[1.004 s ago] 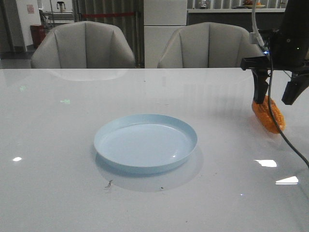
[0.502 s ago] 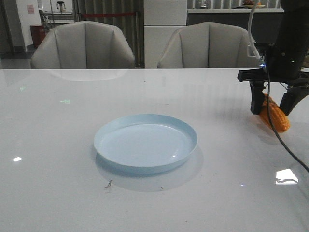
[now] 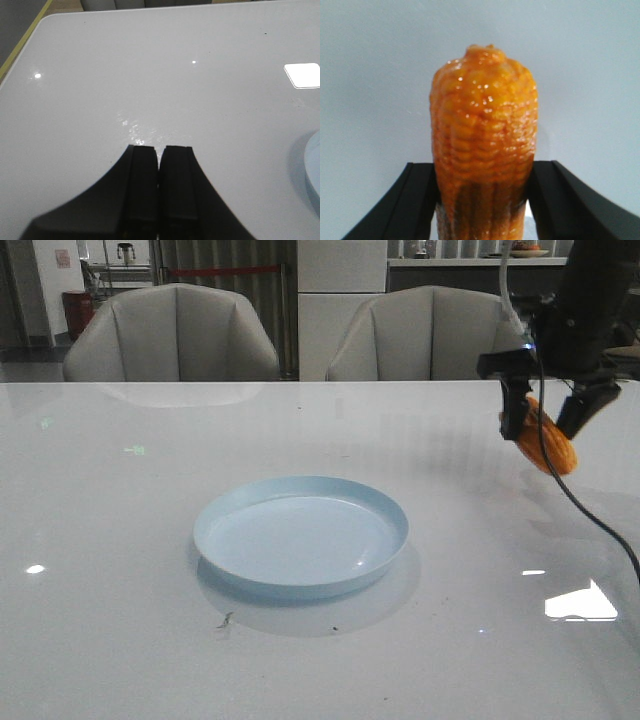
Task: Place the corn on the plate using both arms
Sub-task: 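Lift the corn cob and carry it over the plate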
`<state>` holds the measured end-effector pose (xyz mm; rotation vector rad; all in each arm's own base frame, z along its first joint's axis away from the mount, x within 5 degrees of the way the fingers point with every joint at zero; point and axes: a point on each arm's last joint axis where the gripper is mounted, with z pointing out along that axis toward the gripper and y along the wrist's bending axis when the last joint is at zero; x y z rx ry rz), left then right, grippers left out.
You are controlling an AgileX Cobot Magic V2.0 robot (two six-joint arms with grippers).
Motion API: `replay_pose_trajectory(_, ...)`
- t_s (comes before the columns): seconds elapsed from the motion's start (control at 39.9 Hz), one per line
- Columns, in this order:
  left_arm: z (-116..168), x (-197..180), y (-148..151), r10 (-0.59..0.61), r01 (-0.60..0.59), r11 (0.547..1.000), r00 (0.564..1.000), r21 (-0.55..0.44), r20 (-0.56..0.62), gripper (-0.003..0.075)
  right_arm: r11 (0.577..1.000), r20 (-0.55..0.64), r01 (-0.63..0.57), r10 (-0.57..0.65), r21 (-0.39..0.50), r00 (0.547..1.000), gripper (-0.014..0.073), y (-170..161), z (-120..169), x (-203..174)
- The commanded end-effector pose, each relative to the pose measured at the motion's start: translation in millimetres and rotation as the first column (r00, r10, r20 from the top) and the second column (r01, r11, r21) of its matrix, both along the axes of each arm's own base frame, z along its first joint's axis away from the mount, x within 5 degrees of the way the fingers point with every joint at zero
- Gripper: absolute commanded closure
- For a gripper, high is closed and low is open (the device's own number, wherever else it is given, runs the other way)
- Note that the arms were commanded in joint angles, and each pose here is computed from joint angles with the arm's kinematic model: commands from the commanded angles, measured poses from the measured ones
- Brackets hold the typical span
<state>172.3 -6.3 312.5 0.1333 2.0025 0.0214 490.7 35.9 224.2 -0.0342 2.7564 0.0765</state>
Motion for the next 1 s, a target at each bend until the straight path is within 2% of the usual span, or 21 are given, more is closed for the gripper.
replay_pose_trajectory(0.0, 18.7, 2.1, 0.6, 0.015, -0.012, 1.000, 0.992, -0.022, 0.123, 0.0630, 0.995, 0.182, -0.095, 0.092, 0.008, 0.979, 0.0337, 26.7, 71.5, -5.3)
replay_pose_trajectory(0.15, 18.7, 2.1, 0.6, 0.015, -0.012, 1.000, 0.992, -0.022, 0.123, 0.0630, 0.977, 0.228, -0.215, 0.208, 0.006, 0.951, 0.0337, 75.0, 97.3, -15.4)
replay_pose_trajectory(0.3, 18.8, 2.1, 0.6, 0.015, -0.012, 1.000, 0.992, -0.022, 0.125, 0.0630, 0.946, 0.214, -0.324, 0.315, 0.005, 0.925, 0.0337, 126.2, 99.8, -32.4)
replay_pose_trajectory(0.4, 18.8, 2.1, 0.6, 0.015, -0.012, 1.000, 0.992, -0.022, 0.125, 0.0630, 0.918, 0.170, -0.396, 0.390, 0.002, 0.905, 0.0337, 156.6, 97.5, -48.1)
replay_pose_trajectory(0.5, 18.8, 2.1, 0.6, 0.015, -0.012, 1.000, 0.992, -0.022, 0.125, 0.0630, 0.877, 0.065, -0.481, 0.480, -0.006, 0.875, 0.0337, 183.9, 92.9, -70.6)
replay_pose_trajectory(0.58, 18.8, 2.1, 0.6, 0.015, -0.012, 1.000, 0.992, -0.022, 0.125, 0.0630, 0.857, 0.026, -0.515, 0.515, -0.005, 0.857, 0.0337, 197.6, 90.1, -81.5)
replay_pose_trajectory(0.75, 18.8, 2.1, 0.6, 0.015, -0.012, 1.000, 0.992, -0.022, 0.125, 0.0630, 0.831, 0.014, -0.557, 0.557, -0.002, 0.830, 0.0337, 219.0, 84.6, -91.9)
replay_pose_trajectory(0.98, 18.8, 2.1, 0.6, 0.015, -0.012, 1.000, 0.992, -0.022, 0.125, 0.0630, 0.825, -0.031, -0.565, 0.565, 0.005, 0.825, 0.0337, 227.2, 63.1, -87.9)
